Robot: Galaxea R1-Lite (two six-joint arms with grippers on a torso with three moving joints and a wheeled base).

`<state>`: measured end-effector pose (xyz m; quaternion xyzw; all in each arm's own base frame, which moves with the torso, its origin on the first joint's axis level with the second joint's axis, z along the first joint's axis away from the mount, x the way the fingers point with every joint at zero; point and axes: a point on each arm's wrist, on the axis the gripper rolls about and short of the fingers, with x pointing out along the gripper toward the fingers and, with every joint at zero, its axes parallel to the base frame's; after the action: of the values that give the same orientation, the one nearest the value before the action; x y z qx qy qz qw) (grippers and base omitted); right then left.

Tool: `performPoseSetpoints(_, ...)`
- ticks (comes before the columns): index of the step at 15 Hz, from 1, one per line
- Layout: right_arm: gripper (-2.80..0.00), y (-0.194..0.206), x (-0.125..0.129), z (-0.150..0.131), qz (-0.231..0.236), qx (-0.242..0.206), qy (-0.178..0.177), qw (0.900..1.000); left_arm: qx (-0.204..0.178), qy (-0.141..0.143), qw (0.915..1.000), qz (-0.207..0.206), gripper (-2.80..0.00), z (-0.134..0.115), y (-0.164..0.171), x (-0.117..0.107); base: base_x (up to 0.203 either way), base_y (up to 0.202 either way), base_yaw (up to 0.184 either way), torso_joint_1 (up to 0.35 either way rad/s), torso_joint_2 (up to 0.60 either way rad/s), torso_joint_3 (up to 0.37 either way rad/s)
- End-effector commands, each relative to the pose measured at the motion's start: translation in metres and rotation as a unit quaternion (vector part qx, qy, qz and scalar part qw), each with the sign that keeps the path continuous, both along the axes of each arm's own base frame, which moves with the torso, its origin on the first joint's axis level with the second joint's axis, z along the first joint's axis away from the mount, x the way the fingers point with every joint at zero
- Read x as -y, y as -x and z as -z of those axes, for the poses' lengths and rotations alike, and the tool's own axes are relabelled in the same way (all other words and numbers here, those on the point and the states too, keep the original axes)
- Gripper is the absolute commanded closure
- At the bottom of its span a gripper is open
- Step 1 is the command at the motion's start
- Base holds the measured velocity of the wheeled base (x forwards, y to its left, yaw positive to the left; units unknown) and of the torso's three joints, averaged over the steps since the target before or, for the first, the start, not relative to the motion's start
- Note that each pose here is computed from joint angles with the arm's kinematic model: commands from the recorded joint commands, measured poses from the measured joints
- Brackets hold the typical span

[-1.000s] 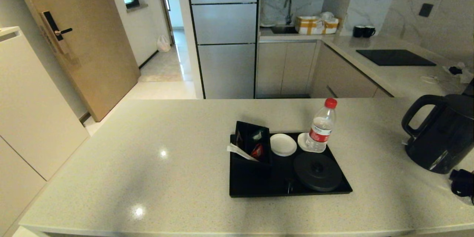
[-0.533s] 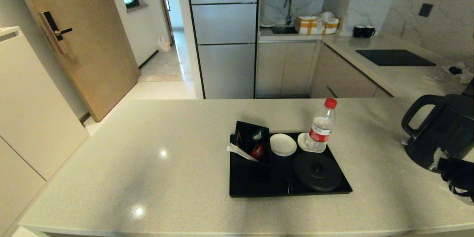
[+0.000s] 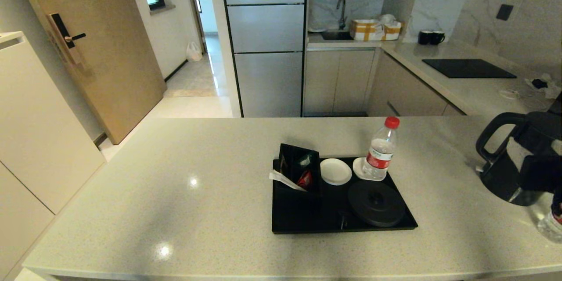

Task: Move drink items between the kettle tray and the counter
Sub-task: Return the bottled water to its original position

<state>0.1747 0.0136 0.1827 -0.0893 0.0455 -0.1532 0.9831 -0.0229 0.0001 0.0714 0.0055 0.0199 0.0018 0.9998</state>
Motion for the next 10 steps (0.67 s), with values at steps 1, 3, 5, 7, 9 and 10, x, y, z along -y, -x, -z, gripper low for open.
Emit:
performPoseSetpoints(1, 0.00, 0.036, -0.009, -0.034, -0.040, -0.070, -0.015, 0.997, 0.000, 0.000, 1.0000, 0.000, 0.00, 0.000, 0.000, 0.000, 0.000, 0.000, 0.000, 0.000, 0.00, 0.000)
performPoseSetpoints(3, 0.00, 0.064, -0.012, -0.055, -0.068, -0.075, -0.054, 0.993, 0.000, 0.000, 1.0000, 0.000, 0.00, 0.000, 0.000, 0.000, 0.000, 0.000, 0.000, 0.000, 0.00, 0.000)
performPoseSetpoints(5, 0.00, 0.076, -0.008, -0.058, -0.022, -0.065, -0.056, 0.996, 0.000, 0.000, 1.0000, 0.000, 0.00, 0.000, 0.000, 0.000, 0.000, 0.000, 0.000, 0.000, 0.00, 0.000)
performPoseSetpoints(7, 0.00, 0.084, -0.003, -0.063, 0.028, -0.049, -0.048, 0.997, 0.000, 0.000, 1.0000, 0.000, 0.00, 0.000, 0.000, 0.000, 0.000, 0.000, 0.000, 0.000, 0.00, 0.000)
performPoseSetpoints(9, 0.00, 0.093, 0.003, -0.064, 0.094, -0.041, -0.025, 0.994, 0.000, 0.000, 1.0000, 0.000, 0.00, 0.000, 0.000, 0.000, 0.000, 0.000, 0.000, 0.000, 0.00, 0.000)
performPoseSetpoints(10, 0.00, 0.099, 0.009, -0.065, 0.127, -0.035, -0.017, 0.991, 0.000, 0.000, 1.0000, 0.000, 0.00, 0.000, 0.000, 0.000, 0.000, 0.000, 0.000, 0.000, 0.00, 0.000)
